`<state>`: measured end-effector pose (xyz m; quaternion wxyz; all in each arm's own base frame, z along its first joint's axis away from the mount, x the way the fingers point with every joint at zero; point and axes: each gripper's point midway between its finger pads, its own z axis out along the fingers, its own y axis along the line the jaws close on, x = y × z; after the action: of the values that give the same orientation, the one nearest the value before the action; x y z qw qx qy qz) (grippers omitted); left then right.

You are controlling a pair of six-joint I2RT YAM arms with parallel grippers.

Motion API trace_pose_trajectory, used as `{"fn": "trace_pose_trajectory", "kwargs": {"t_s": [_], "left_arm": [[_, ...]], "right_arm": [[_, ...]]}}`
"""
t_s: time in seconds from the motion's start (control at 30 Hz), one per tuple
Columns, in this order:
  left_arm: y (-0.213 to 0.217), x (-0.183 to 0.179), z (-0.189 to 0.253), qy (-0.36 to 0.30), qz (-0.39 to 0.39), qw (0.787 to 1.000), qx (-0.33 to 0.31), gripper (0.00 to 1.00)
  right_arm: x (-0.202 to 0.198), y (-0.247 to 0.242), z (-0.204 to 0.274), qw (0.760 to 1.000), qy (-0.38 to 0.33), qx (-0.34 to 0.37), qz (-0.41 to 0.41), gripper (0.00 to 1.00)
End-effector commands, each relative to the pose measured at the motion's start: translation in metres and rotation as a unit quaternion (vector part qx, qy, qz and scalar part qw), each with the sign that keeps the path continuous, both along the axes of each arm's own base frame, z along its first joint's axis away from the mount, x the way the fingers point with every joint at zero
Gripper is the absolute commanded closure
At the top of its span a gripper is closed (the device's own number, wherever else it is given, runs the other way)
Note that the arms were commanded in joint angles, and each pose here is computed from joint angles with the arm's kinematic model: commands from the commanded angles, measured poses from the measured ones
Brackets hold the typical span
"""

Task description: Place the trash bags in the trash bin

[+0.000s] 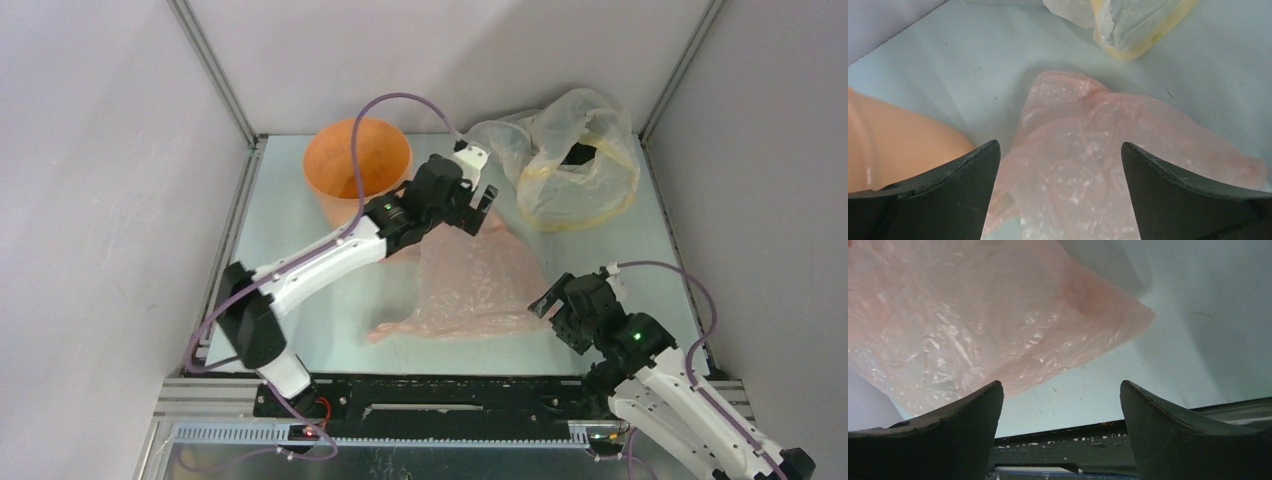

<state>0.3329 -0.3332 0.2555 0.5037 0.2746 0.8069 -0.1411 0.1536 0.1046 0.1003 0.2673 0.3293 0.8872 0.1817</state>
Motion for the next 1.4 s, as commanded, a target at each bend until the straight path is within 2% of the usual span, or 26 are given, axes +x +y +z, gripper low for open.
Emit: {"fn": "trace_pose_trajectory", "kwargs": {"t_s": [0.0,0.23,0.33,0.5,0.6,0.73,0.77,0.8,0.87,0.97,1.13,1.37], "left_arm": [[-0.011,0.036,-0.002,-0.013,0.007,1.000,0.027,0.00],[-0.031,0.066,-0.038,0.021,0.003,0.999,0.031,0.00],[-0.040,0.075,-0.053,0.039,-0.002,0.999,0.028,0.00],[-0.053,0.089,-0.077,0.059,-0.002,0.998,0.027,0.00],[-0.061,0.096,-0.091,0.072,-0.004,0.997,0.023,0.00],[-0.064,0.105,-0.107,0.088,0.001,0.996,0.021,0.00],[-0.064,0.107,-0.111,0.092,0.004,0.996,0.021,0.00],[-0.064,0.109,-0.114,0.095,0.006,0.995,0.019,0.00],[-0.063,0.112,-0.120,0.101,0.012,0.995,0.018,0.00],[-0.062,0.117,-0.132,0.110,0.017,0.994,0.020,0.00],[-0.063,0.122,-0.149,0.141,0.027,0.990,0.012,0.00],[-0.076,0.091,-0.177,0.236,-0.003,0.971,-0.030,0.00]], "right_arm": [[0.007,0.022,-0.008,0.997,-0.013,0.078,-0.015,0.11],[0.015,0.020,-0.034,0.994,-0.018,0.090,-0.057,0.19],[0.019,0.013,-0.044,0.995,-0.012,0.067,-0.073,0.21],[0.035,-0.002,-0.053,0.998,-0.023,0.011,-0.055,0.25],[0.038,-0.012,-0.065,0.999,-0.004,-0.021,-0.037,0.42],[0.043,-0.027,-0.079,0.999,0.028,-0.034,-0.027,0.85],[0.045,-0.032,-0.081,0.998,0.031,-0.037,-0.029,0.93],[0.047,-0.037,-0.082,0.998,0.031,-0.041,-0.028,0.95],[0.052,-0.048,-0.081,0.997,0.027,-0.061,-0.026,0.99],[0.056,-0.059,-0.074,0.995,0.026,-0.096,-0.015,0.99],[0.055,-0.057,-0.074,0.995,0.028,-0.095,-0.004,0.98],[0.057,-0.057,-0.073,0.995,0.025,-0.094,-0.006,0.98]]}}
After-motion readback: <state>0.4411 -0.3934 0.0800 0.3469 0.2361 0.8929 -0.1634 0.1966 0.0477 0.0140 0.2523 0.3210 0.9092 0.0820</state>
